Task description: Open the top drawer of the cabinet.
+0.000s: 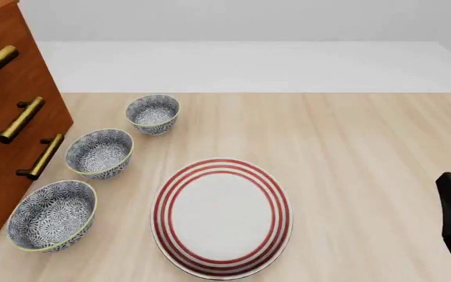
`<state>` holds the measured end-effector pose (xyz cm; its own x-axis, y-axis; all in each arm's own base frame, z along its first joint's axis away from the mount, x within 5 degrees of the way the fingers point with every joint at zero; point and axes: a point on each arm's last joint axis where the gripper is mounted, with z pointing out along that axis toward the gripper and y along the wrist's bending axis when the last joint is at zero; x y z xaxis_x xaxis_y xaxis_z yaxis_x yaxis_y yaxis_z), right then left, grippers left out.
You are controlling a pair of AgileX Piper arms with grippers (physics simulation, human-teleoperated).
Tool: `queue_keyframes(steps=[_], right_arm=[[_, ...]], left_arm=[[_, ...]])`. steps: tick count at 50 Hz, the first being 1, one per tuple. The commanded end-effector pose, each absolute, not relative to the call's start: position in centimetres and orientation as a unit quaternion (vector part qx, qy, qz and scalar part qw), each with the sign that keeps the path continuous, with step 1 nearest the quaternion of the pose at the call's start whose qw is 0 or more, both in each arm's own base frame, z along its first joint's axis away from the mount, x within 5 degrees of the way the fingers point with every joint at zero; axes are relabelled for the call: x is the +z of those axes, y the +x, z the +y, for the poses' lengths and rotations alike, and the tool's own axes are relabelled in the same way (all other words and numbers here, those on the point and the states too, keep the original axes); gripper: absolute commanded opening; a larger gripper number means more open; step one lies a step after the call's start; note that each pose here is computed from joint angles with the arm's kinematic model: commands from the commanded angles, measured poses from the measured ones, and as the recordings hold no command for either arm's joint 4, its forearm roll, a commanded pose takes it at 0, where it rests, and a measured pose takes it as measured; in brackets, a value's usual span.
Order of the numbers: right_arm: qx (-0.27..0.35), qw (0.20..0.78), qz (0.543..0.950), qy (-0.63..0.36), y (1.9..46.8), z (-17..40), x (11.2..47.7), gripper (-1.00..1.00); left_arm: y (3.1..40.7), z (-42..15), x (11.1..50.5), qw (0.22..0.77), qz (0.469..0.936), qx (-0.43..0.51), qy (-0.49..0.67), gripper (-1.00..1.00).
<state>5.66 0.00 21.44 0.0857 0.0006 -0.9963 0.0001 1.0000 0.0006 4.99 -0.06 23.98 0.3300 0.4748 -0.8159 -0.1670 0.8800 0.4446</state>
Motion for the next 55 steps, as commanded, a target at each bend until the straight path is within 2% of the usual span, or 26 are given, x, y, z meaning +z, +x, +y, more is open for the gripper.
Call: queue_keyframes(steps=[1, 10, 18, 30, 38, 55], right_arm=[[0.000, 0.737, 0.676, 0.000, 5.7, 0.0, 21.4, 1.00], [0.000, 0.737, 0.676, 0.000, 5.7, 0.0, 21.4, 1.00], [0.000, 0.737, 0.676, 0.000, 5.7, 0.0, 21.4, 1.00], [0.000, 0.737, 0.676, 0.000, 5.7, 0.0, 21.4, 1.00], [0.000, 0.737, 0.676, 0.000, 5.7, 0.0, 21.4, 1.00], [0.000, 0.737, 0.676, 0.000, 5.7, 0.0, 21.4, 1.00]], left_arm=[[4.8, -0.1, 24.3, 0.799, 0.513, 0.261, 0.174, 1.00], [4.7, 0.0, 24.5, 0.795, 0.494, 0.297, 0.190, 1.00], [4.5, -0.3, 24.9, 0.790, 0.451, 0.344, 0.233, 1.00], [4.3, -0.5, 25.3, 0.785, 0.416, 0.380, 0.259, 1.00], [4.5, -0.5, 24.9, 0.773, 0.430, 0.378, 0.273, 1.00], [6.2, -0.9, 25.1, 0.743, 0.417, 0.416, 0.318, 1.00]])
